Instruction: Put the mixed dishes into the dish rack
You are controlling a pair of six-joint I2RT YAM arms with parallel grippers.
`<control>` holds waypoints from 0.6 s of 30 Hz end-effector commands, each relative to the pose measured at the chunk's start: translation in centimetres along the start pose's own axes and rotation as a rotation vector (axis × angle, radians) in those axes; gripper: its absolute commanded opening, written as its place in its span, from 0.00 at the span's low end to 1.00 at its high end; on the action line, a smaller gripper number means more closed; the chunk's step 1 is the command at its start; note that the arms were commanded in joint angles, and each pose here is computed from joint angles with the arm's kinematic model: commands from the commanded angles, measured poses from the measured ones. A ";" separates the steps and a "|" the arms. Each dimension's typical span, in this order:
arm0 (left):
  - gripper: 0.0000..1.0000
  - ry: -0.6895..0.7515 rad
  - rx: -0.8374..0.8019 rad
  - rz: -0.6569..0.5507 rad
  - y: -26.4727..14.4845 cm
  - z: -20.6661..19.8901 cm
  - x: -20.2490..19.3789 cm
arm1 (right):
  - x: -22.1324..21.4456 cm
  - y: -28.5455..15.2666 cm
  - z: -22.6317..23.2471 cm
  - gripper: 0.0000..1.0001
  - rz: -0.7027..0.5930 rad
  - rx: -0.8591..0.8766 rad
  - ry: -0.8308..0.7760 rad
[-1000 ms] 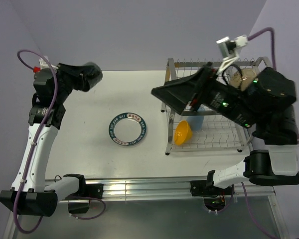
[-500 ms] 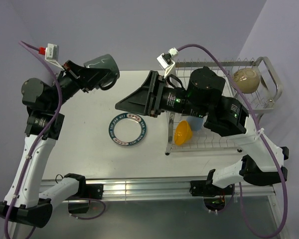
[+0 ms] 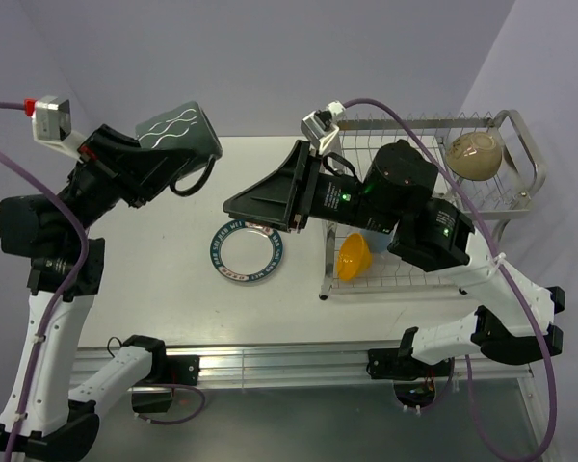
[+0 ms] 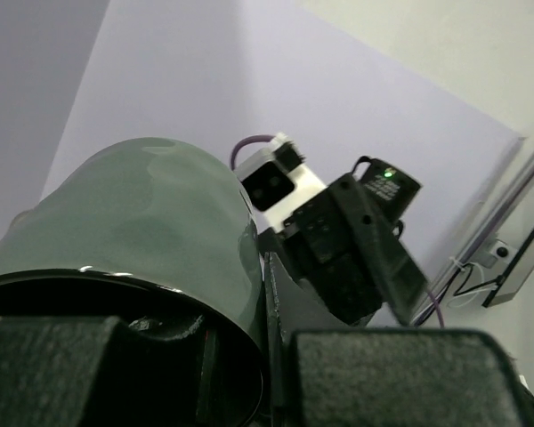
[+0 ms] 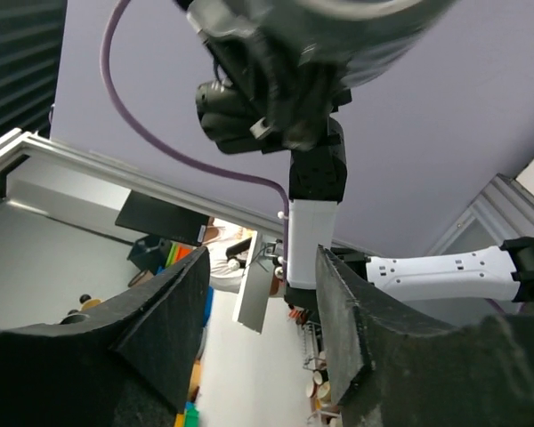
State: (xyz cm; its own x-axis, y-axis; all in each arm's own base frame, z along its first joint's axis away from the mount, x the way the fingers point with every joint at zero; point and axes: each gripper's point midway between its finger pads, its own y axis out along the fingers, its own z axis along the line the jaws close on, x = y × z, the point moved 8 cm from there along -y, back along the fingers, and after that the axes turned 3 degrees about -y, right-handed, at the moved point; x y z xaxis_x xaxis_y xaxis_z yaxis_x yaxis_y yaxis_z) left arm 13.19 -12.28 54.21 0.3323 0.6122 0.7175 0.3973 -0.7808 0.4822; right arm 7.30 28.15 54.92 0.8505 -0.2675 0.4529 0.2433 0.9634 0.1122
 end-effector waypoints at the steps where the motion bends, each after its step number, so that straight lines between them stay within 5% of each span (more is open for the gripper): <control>1: 0.00 0.092 -0.182 -0.086 -0.9 -4.9 1.2 | 0.8 -0.8 1.8 0.57 -0.053 0.096 0.012; 18: 0.00 0.106 -0.162 -0.119 -2.0 -5.2 0.5 | 1.4 3.1 1.9 0.53 -0.090 0.100 -0.024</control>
State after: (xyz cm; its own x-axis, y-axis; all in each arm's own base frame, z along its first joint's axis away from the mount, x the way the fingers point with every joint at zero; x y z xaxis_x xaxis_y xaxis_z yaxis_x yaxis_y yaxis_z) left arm 8.83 -11.39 55.14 0.2744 0.6530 0.7059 0.3122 -0.7548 0.5769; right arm 8.70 31.07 55.32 0.8417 -0.3134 0.4396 0.2738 0.9496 0.1527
